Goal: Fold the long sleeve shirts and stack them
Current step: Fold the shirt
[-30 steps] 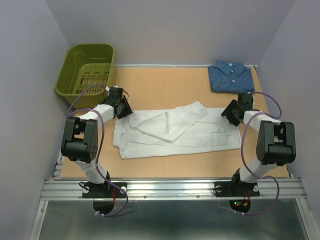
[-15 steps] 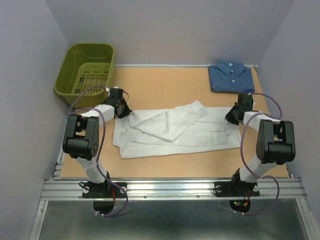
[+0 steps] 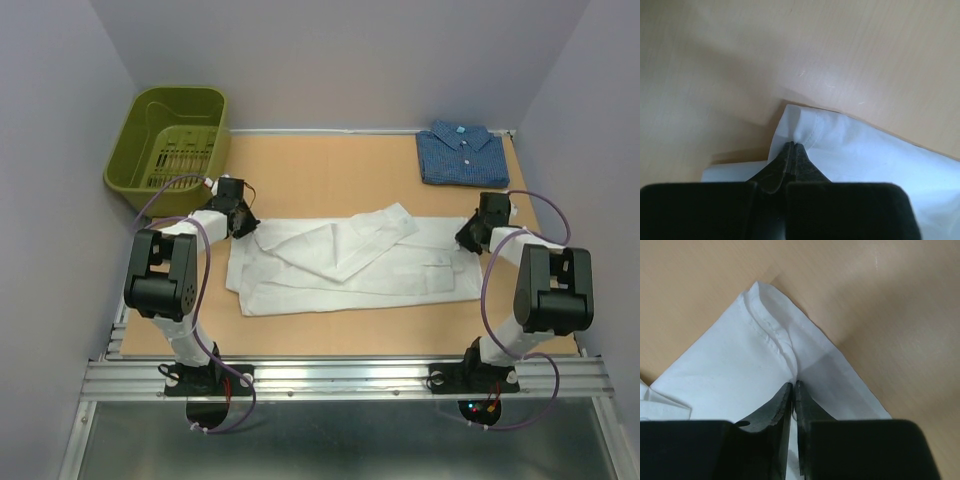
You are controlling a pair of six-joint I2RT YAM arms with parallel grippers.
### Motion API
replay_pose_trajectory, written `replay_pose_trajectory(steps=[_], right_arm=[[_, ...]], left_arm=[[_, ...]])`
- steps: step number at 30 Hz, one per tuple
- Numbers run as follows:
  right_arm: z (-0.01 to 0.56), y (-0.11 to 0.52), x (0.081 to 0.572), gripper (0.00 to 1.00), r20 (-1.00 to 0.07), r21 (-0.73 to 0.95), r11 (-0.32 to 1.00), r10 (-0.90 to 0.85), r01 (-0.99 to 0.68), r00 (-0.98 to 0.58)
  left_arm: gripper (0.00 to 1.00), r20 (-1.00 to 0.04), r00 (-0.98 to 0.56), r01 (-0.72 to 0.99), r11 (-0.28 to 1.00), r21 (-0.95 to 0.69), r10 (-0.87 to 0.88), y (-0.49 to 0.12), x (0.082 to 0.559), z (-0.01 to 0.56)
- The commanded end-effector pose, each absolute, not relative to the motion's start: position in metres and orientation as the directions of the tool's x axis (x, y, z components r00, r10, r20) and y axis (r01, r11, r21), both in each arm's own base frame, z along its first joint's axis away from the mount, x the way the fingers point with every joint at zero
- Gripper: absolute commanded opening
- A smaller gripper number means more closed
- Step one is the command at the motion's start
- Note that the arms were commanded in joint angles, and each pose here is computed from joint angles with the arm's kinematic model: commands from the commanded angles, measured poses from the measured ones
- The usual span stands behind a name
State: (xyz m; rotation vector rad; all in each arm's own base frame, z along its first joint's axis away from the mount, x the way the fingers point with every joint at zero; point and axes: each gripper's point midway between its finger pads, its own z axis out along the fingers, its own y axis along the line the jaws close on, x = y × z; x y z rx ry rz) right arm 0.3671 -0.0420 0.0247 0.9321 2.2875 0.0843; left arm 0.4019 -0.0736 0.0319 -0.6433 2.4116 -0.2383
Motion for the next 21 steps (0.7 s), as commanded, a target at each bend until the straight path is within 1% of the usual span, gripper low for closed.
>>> replay_pose_trajectory(steps=[1, 2, 3, 4, 5, 6, 7, 8, 9, 11, 12, 13, 14, 15, 17, 18, 19, 21], right_arm=[[0.044, -0.059, 0.366, 0.16, -0.610, 0.267, 0.740, 0.626, 0.617, -0.486], [0.053, -0.058, 0.368, 0.20, -0.622, 0.279, 0.752, 0.615, 0.597, -0.485], [0.058, -0.056, 0.369, 0.24, -0.628, 0.287, 0.759, 0.610, 0.585, -0.483], [0.068, -0.055, 0.373, 0.32, -0.640, 0.300, 0.766, 0.603, 0.568, -0.476], [0.074, -0.053, 0.375, 0.36, -0.644, 0.311, 0.773, 0.599, 0.552, -0.476], [0.084, -0.047, 0.377, 0.41, -0.650, 0.334, 0.790, 0.589, 0.515, -0.481], [0.094, -0.044, 0.382, 0.48, -0.657, 0.353, 0.797, 0.584, 0.491, -0.477], [0.101, -0.040, 0.384, 0.51, -0.663, 0.366, 0.807, 0.575, 0.463, -0.479], [0.109, -0.029, 0.386, 0.57, -0.664, 0.391, 0.826, 0.559, 0.406, -0.496], [0.119, -0.016, 0.391, 0.62, -0.668, 0.415, 0.845, 0.534, 0.336, -0.518], [0.128, -0.002, 0.396, 0.65, -0.669, 0.442, 0.856, 0.513, 0.267, -0.537], [0.126, 0.006, 0.397, 0.70, -0.665, 0.444, 0.867, 0.489, 0.227, -0.565], [0.128, 0.014, 0.400, 0.71, -0.665, 0.453, 0.871, 0.472, 0.190, -0.578], [0.132, 0.027, 0.404, 0.74, -0.667, 0.469, 0.873, 0.449, 0.133, -0.594], [0.131, 0.039, 0.409, 0.78, -0.675, 0.463, 0.883, 0.411, 0.083, -0.613], [0.126, 0.050, 0.412, 0.79, -0.673, 0.461, 0.886, 0.386, 0.050, -0.631], [0.128, 0.056, 0.416, 0.79, -0.686, 0.452, 0.892, 0.362, 0.020, -0.632], [0.115, 0.077, 0.421, 0.79, -0.675, 0.450, 0.892, 0.312, -0.038, -0.669]], left_arm=[[0.02, -0.474, -0.660, -0.487, 0.812, -0.321, -0.583, -0.055, 0.386, 0.034], [0.08, -0.487, -0.652, -0.468, 0.814, -0.345, -0.581, -0.058, 0.388, 0.046], [0.12, -0.494, -0.647, -0.458, 0.814, -0.357, -0.581, -0.059, 0.388, 0.053], [0.16, -0.498, -0.642, -0.449, 0.813, -0.371, -0.583, -0.060, 0.389, 0.059], [0.21, -0.506, -0.636, -0.440, 0.813, -0.382, -0.583, -0.061, 0.390, 0.066], [0.29, -0.522, -0.623, -0.429, 0.812, -0.395, -0.583, -0.061, 0.390, 0.077], [0.33, -0.513, -0.630, -0.404, 0.810, -0.424, -0.583, -0.067, 0.390, 0.085], [0.38, -0.515, -0.631, -0.396, 0.811, -0.430, -0.581, -0.069, 0.387, 0.090], [0.45, -0.533, -0.620, -0.372, 0.814, -0.446, -0.576, -0.070, 0.387, 0.102], [0.54, -0.547, -0.615, -0.349, 0.818, -0.457, -0.568, -0.070, 0.382, 0.112], [0.66, -0.572, -0.598, -0.323, 0.822, -0.469, -0.561, -0.070, 0.380, 0.126], [0.70, -0.593, -0.599, -0.302, 0.838, -0.455, -0.538, -0.068, 0.377, 0.129], [0.73, -0.612, -0.592, -0.285, 0.847, -0.449, -0.524, -0.067, 0.375, 0.135], [0.80, -0.647, -0.565, -0.258, 0.854, -0.452, -0.513, -0.065, 0.372, 0.151], [0.85, -0.701, -0.543, -0.220, 0.884, -0.413, -0.462, -0.059, 0.367, 0.162], [0.89, -0.740, -0.500, -0.196, 0.891, -0.409, -0.450, -0.055, 0.364, 0.181], [0.90, -0.778, -0.475, -0.191, 0.911, -0.365, -0.411, -0.047, 0.362, 0.188], [0.93, -0.829, -0.410, -0.175, 0.925, -0.337, -0.379, -0.038, 0.354, 0.209]])
